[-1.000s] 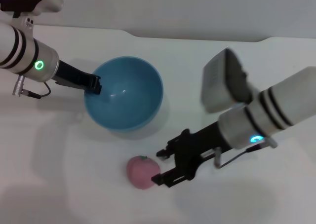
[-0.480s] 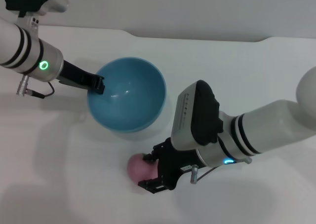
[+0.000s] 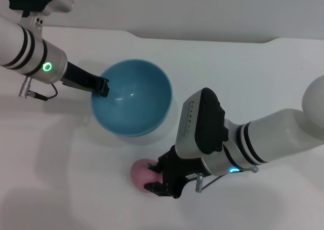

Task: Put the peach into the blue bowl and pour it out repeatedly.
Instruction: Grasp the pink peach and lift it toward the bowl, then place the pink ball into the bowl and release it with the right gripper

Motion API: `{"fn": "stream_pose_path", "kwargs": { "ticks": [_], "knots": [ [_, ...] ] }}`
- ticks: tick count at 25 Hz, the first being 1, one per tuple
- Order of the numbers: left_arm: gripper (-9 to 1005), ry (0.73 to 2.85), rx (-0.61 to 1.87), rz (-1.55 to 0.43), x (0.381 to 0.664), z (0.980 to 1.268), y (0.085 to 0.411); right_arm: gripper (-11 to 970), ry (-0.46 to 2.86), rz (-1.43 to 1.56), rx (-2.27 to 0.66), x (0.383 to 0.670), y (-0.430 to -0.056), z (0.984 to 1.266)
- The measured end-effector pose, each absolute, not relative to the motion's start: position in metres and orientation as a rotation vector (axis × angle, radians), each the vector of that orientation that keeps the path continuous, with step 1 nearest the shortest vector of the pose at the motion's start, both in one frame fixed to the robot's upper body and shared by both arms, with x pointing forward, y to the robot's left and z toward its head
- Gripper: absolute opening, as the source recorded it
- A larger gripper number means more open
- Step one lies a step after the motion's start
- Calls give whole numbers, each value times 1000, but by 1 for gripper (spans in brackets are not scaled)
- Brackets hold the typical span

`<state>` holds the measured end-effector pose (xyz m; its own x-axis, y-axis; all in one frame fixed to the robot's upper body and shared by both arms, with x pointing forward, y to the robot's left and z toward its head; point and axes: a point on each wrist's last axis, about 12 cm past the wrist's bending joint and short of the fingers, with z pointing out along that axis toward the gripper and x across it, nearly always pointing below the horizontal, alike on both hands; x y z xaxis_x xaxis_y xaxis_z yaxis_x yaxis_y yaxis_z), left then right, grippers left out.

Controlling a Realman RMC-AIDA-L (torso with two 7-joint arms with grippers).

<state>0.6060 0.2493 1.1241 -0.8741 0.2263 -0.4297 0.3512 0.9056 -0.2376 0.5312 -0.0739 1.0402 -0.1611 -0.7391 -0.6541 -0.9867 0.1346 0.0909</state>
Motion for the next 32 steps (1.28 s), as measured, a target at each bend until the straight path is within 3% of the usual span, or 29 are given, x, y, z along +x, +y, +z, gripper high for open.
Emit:
{"fn": "stream_pose_path", "kwargs": {
  "ticks": [9, 16, 22, 23, 32],
  "knots": [
    [-1, 2671, 466, -427, 607, 1125, 242, 206, 2011, 920, -1513, 532, -89, 1053],
    [-1, 2665, 552, -422, 609, 1126, 226, 157, 1987, 1128, -1252, 538, -151, 1067],
    [0, 2663, 668, -387, 609, 1126, 200, 123, 1873, 1236, -956, 531, -225, 1083],
    [0, 2661, 680, -380, 609, 1125, 195, 118, 1802, 1260, -844, 525, -251, 1092],
    [1, 2667, 794, -483, 597, 1125, 146, 55, 1671, 1257, -709, 512, -298, 1112]
  ]
}}
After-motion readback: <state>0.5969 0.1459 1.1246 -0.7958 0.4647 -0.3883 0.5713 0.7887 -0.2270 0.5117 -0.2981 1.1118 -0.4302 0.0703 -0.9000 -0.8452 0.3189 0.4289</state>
